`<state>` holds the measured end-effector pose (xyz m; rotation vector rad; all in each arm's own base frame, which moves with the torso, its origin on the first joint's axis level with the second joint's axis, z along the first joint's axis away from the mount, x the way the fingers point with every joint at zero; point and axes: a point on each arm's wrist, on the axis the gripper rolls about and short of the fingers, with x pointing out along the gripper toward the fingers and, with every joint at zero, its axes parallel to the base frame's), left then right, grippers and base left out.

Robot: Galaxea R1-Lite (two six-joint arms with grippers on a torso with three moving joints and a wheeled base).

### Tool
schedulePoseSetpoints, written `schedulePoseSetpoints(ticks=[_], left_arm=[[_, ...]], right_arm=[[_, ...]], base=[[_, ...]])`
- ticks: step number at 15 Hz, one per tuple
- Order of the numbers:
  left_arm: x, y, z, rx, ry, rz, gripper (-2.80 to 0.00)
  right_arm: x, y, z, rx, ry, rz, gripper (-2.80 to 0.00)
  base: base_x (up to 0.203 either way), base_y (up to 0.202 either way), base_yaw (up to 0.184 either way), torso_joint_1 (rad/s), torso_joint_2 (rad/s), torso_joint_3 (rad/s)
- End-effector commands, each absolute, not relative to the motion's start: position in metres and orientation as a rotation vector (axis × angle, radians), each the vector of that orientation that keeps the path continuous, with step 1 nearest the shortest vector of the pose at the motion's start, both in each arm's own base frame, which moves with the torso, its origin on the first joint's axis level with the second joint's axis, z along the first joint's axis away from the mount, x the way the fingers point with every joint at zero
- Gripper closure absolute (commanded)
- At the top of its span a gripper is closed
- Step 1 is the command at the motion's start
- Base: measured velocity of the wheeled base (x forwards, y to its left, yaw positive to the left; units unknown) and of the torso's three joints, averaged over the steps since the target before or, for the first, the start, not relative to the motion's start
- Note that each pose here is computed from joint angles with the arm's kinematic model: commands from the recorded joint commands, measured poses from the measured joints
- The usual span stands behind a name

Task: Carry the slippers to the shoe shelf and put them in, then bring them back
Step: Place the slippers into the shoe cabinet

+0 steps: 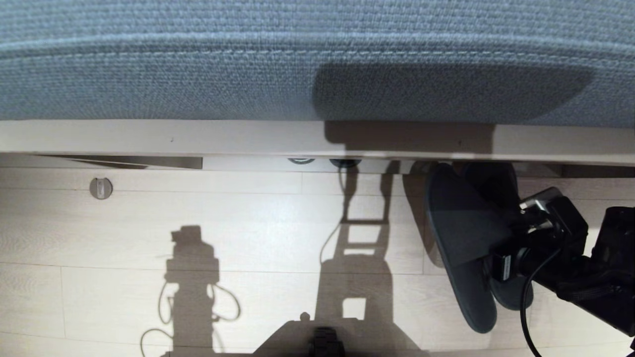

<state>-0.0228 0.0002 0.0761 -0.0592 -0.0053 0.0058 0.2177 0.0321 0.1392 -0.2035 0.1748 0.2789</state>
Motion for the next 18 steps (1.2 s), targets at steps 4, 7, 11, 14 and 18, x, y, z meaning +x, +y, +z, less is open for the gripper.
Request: schedulePoseSetpoints(ticks=[4, 7, 11, 14, 18], left_arm=[[-0.023, 0.000, 0.076, -0.060, -0.006, 0.007, 0.00], [-0.023, 0.000, 0.076, -0.060, -0.006, 0.006, 0.00], [-0.023, 0.000, 0.076, -0.060, -0.006, 0.006, 0.00], [-0.023, 0.000, 0.076, -0.060, -0.006, 0.007, 0.00], [-0.023, 0.000, 0.076, -0.060, -0.006, 0.006, 0.00]], right_arm=[[0.223, 0.033, 0.149, -0.207, 0.072, 0.276, 0.00], [0.233, 0.035, 0.144, -0.207, 0.046, 0.277, 0.00], [0.247, 0.037, 0.136, -0.243, -0.080, 0.263, 0.00], [0.249, 0.037, 0.138, -0.270, -0.099, 0.267, 0.00], [0.255, 0.042, 0.144, -0.270, -0.132, 0.281, 0.00]], base=[[0.000, 0.000, 0.000, 0.000, 0.00, 0.000], [0.000, 0.000, 0.000, 0.000, 0.00, 0.000], [0.000, 0.000, 0.000, 0.000, 0.00, 0.000], [0.000, 0.000, 0.000, 0.000, 0.00, 0.000], [0.000, 0.000, 0.000, 0.000, 0.00, 0.000]])
